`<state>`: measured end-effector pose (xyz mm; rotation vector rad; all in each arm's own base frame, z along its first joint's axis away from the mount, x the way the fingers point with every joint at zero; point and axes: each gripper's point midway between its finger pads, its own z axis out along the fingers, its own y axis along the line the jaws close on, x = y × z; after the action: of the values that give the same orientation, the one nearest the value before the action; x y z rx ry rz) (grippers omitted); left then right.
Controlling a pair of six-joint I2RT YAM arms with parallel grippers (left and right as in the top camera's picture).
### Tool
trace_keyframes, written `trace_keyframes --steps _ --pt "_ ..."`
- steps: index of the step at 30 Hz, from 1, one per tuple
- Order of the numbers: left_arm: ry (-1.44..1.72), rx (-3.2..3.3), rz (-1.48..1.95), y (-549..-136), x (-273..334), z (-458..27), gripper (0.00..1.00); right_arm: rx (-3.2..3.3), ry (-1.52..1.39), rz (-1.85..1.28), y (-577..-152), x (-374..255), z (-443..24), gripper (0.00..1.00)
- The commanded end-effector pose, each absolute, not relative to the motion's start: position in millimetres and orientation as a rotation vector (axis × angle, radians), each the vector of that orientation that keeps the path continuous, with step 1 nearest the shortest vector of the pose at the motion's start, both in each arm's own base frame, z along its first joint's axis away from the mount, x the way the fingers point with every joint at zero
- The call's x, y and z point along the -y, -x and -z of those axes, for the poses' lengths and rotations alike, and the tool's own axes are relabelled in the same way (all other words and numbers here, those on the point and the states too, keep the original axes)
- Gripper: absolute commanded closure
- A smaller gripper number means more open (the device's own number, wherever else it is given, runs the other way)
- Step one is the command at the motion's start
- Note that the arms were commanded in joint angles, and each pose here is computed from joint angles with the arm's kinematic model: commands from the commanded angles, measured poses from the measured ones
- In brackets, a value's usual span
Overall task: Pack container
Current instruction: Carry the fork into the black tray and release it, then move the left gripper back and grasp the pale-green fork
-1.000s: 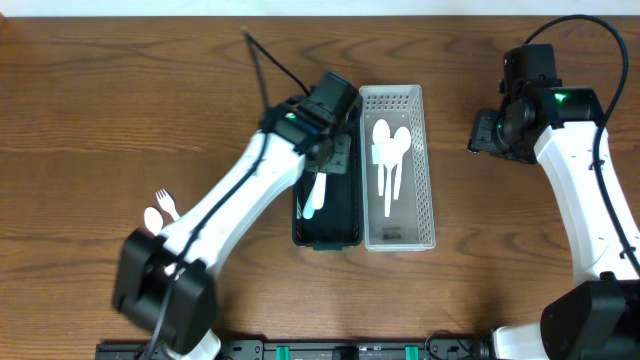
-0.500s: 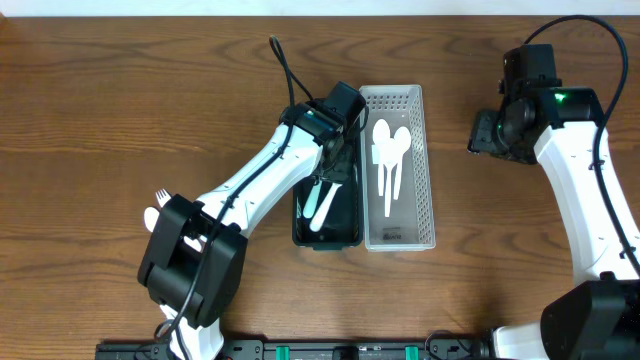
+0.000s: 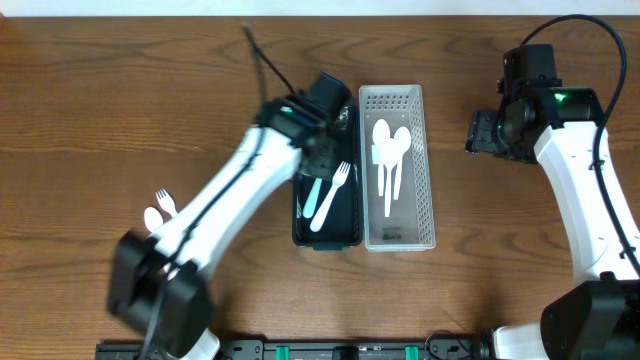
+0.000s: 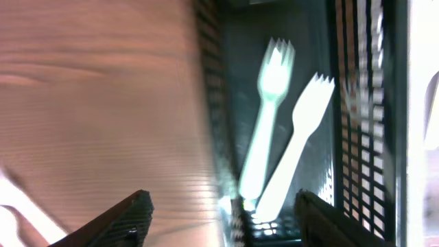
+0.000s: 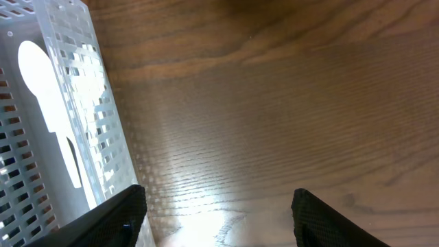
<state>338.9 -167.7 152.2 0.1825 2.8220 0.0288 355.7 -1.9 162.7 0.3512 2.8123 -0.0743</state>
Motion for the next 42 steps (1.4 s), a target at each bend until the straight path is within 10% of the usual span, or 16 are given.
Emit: trace_keyframes --steps 1,15,42 --pt "0.041 -2.672 -0.046 -348 113 -216 0.26 -2.822 -0.343 0.074 -355 3 -160 0.28" --pt "0.963 -2.662 -0.028 -305 -56 -193 0.09 -2.847 -0.333 0.081 -350 3 -158 0.28" --pt "1.078 -2.998 0.047 -318 -76 -23 0.08 -2.920 -0.315 0.101 -333 4 -154 0.27"
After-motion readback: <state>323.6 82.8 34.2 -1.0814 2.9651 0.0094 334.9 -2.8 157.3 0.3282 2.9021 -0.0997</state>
